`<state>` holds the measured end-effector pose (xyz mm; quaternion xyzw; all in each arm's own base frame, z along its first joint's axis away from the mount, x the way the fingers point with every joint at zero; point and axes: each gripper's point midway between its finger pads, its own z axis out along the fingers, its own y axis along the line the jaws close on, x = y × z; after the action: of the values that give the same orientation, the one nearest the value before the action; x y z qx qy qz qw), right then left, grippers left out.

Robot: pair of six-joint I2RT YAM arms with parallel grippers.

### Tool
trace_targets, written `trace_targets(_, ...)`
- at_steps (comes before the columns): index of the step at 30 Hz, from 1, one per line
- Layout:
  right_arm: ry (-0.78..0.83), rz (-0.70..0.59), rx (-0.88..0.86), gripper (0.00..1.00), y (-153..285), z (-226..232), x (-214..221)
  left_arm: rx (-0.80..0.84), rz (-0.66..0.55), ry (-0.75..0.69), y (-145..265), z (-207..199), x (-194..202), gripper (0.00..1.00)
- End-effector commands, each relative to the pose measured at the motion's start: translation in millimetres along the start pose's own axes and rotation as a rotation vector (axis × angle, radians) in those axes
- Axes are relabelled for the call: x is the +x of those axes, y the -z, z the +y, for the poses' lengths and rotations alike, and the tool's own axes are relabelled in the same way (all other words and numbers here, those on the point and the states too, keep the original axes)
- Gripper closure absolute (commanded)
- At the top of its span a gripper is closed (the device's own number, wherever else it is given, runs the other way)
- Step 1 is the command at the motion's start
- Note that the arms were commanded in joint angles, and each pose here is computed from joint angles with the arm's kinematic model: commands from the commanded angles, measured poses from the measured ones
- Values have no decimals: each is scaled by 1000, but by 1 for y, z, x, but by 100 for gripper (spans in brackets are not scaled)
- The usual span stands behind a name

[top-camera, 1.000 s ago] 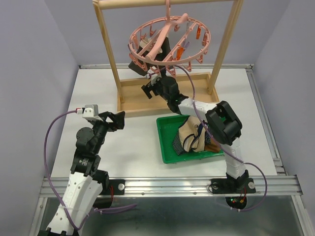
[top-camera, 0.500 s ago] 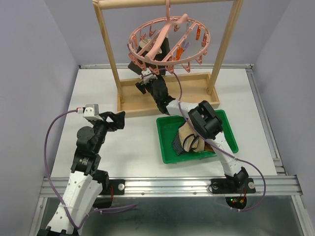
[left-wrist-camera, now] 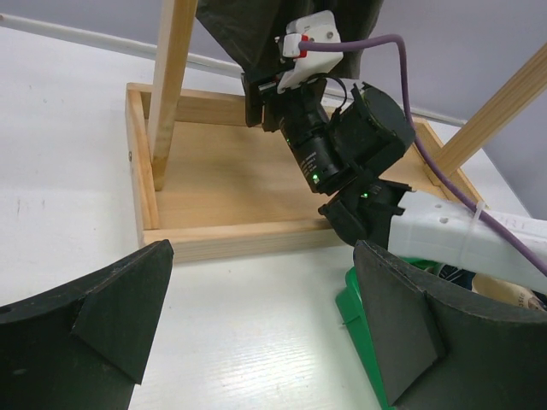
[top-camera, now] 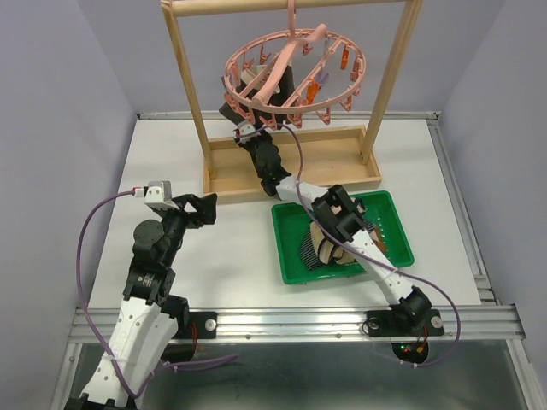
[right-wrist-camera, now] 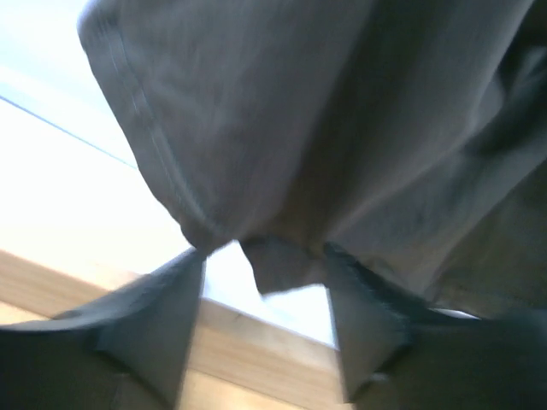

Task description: Remove the underwear clipped to the hanger

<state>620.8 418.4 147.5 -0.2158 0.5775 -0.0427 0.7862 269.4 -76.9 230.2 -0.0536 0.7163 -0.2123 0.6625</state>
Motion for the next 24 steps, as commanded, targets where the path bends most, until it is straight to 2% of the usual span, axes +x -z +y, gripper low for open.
trace_targets(1, -47, -132, 47, 54, -10, -18, -51, 17, -62, -8, 1, -7, -22, 1)
trace_targets(2, -59, -143, 47, 62, -11, -24, -61, 17, -61, -6, 2, -7, -22, 1)
trace_targets(3, -56, -135, 26, 79, -9, -21, -56, 19, -65, -5, 2, -8, -23, 1)
trace_targets(6, -76, -157, 28, 99, -10, -34, -77, 22, -69, -5, 3, -8, -23, 1)
trace_targets(7, -70, -137, 3, 99, -5, -30, -69, 22, -72, -5, 3, -9, -25, 1)
trace_targets(9, -102, -169, -14, 99, -1, -43, -98, 23, -76, -5, 4, -9, -25, 1)
trace_targets(10, -88, -129, -89, 99, 13, -28, -79, 26, -82, -5, 5, -10, -27, 1)
trace_targets(11, -101, -131, -130, 99, 20, -27, -86, 24, -83, -7, 5, -9, -27, 1)
trace_targets(12, -112, -196, -186, 99, 26, -35, -123, 27, -90, -6, 6, -10, -29, 1)
trace_targets(13, -99, -149, -257, 99, 46, -23, -103, 27, -95, -6, 7, -10, -30, 1)
trace_targets(16, -119, -205, -367, 100, 75, -30, -142, 35, -102, -8, 8, -12, -31, 1)
trace_targets(17, -116, -159, -404, 99, 92, -25, -125, 38, -104, -6, 8, -12, -31, 1)
trace_targets(18, -126, -188, -412, 99, 100, -34, -145, 41, -104, -5, 8, -13, -31, 1)
trace_targets(19, -123, -160, -431, 99, 107, -29, -132, 40, -105, -5, 7, -12, -31, 1)
trace_targets(20, -121, -172, -432, 99, 113, -37, -142, 44, -103, -5, 7, -13, -30, 1)
trace_targets(21, -105, -149, -443, 99, 121, -35, -131, 51, -105, -4, 7, -14, -31, 1)
trace_targets(22, -100, -137, -436, 88, 123, -37, -127, 54, -104, -3, 6, -15, -30, 1)
trace_targets(23, -94, -123, -424, 68, 123, -37, -121, 59, -99, -6, 6, -15, -29, 1)
trace_targets(24, -92, -108, -407, 44, 123, -37, -114, 64, -96, -6, 6, -16, -29, 1)
